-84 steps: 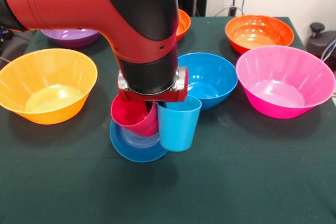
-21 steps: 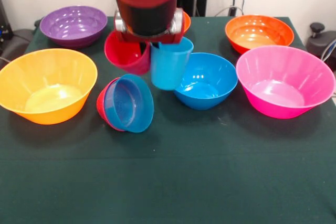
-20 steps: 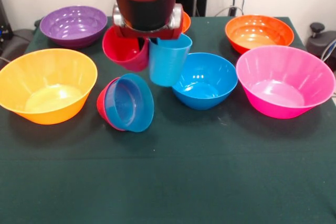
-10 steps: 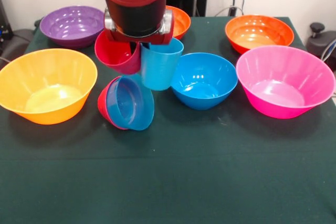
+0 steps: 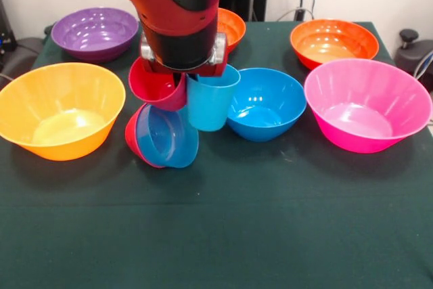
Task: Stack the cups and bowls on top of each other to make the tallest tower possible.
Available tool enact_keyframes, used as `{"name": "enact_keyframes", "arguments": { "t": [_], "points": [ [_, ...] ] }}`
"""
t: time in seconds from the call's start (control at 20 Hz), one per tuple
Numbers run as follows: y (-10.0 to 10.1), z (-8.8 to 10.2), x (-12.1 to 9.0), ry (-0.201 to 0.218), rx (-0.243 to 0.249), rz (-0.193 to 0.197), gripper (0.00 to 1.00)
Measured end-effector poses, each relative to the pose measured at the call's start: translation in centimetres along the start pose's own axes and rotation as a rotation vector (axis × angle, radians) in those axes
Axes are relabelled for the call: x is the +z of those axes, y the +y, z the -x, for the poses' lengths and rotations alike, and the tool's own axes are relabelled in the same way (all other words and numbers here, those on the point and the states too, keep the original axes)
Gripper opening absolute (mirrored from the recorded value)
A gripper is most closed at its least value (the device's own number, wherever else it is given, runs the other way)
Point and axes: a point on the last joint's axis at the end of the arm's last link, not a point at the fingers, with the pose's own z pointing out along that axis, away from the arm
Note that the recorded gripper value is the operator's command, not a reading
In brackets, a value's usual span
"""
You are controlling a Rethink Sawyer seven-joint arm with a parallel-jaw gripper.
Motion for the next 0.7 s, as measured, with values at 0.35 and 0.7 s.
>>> {"name": "enact_keyframes", "arguments": {
  "t": [0.35,0.7],
  "points": [
    [0.7,-1.7,1.1,0.038,-0.018,-0.016,0.0],
    [0.8,-6.6,0.6,0.086,-0.031,-0.045,0.0]
  ]
}}
